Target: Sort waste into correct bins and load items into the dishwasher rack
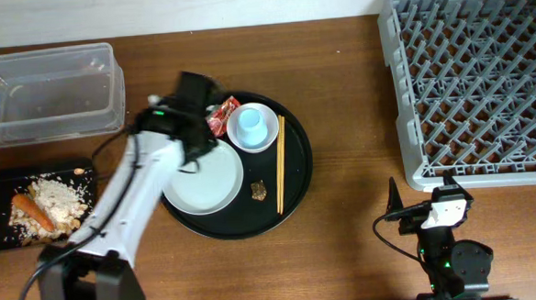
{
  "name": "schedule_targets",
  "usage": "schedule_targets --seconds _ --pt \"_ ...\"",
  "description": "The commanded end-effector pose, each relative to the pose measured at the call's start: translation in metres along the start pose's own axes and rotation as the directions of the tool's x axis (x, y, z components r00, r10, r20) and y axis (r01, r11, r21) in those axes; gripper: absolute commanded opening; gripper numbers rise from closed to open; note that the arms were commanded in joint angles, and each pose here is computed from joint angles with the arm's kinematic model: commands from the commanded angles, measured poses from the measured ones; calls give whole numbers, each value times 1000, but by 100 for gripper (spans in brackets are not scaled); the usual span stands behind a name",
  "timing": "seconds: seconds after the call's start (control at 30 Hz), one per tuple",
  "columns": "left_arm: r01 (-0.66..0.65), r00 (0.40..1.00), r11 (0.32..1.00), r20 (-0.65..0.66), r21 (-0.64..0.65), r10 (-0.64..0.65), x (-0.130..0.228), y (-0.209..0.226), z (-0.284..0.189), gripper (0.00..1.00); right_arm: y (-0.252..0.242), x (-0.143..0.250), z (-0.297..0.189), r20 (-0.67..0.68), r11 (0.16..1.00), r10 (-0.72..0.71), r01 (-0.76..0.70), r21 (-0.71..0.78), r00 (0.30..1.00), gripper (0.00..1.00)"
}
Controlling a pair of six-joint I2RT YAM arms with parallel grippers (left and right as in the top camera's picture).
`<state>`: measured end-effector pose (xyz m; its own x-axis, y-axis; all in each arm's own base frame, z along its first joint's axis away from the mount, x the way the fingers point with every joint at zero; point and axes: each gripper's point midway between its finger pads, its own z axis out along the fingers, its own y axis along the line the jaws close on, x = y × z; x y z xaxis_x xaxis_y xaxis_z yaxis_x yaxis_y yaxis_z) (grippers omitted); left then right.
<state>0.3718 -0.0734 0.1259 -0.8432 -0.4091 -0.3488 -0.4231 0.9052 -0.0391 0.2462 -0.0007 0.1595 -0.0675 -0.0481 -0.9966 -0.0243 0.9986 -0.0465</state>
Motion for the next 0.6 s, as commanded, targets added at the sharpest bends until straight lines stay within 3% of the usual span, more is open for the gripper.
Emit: schedule_targets --seconds 0.0,0.07,0.27,0.57 --pt "-72 989 981 -113 178 93 13 -19 -2 28 1 2 0 -2 1000 4 -4 -1 1000 98" --pt "-133 971 962 -162 240 174 33 -31 0 29 1 2 0 -2 1000 4 -4 -1 1000 98" --pt "-255 918 937 -243 240 312 98 -44 11 46 1 2 0 -2 1000 4 -4 -2 1000 98" --pt "-278 910 914 -224 297 350 143 -64 39 47 1 2 0 -2 1000 4 -4 -1 1000 98"
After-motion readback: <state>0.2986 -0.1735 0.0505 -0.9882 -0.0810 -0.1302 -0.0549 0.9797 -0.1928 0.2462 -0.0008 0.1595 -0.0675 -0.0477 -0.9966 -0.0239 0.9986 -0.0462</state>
